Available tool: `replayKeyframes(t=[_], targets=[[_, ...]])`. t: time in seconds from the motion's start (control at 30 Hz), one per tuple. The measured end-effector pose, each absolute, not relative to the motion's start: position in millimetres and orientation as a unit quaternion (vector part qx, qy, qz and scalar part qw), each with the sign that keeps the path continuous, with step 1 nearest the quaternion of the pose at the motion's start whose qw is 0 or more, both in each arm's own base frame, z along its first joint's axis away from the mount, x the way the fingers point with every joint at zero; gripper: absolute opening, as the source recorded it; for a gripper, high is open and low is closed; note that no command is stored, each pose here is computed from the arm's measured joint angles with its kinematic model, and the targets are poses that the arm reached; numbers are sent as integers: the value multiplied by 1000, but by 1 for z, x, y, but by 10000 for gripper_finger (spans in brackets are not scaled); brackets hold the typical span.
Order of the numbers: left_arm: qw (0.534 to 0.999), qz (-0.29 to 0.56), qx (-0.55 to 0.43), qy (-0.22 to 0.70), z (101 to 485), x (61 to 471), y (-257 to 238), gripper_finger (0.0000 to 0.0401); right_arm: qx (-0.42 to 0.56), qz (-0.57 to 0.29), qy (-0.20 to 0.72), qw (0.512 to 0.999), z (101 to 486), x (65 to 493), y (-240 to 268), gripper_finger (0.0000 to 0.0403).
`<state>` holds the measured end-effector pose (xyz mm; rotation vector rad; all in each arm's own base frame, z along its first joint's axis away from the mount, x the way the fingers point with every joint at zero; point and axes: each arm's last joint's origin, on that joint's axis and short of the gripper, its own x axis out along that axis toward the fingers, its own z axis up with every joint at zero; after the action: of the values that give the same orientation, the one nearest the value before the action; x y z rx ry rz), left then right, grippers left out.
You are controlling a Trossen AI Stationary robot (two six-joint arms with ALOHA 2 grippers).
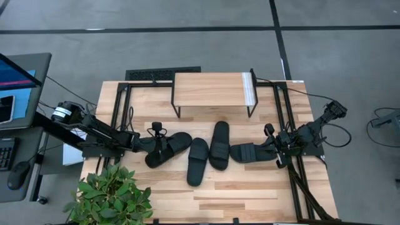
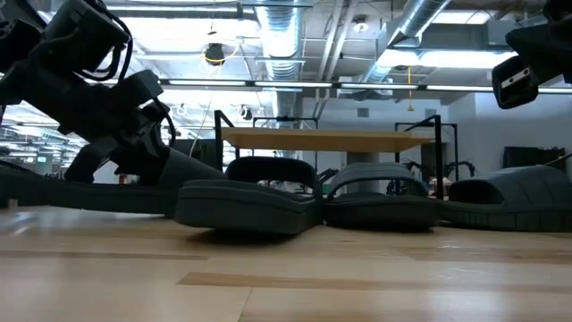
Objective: Pick and place slides into the shelf
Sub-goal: Put the black slide on the shelf
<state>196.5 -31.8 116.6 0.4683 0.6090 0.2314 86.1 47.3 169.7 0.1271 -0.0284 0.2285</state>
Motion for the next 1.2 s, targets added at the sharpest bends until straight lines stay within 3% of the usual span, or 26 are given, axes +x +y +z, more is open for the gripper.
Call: replayKeyframes(t=[0.7, 1.2], targets=[[921, 161, 223, 276, 128, 202, -31, 0, 64, 114, -14, 991, 170, 86, 47, 0], [949, 144, 211, 187, 171, 205, -38, 0, 63, 114, -14, 991, 170, 86, 47, 0]])
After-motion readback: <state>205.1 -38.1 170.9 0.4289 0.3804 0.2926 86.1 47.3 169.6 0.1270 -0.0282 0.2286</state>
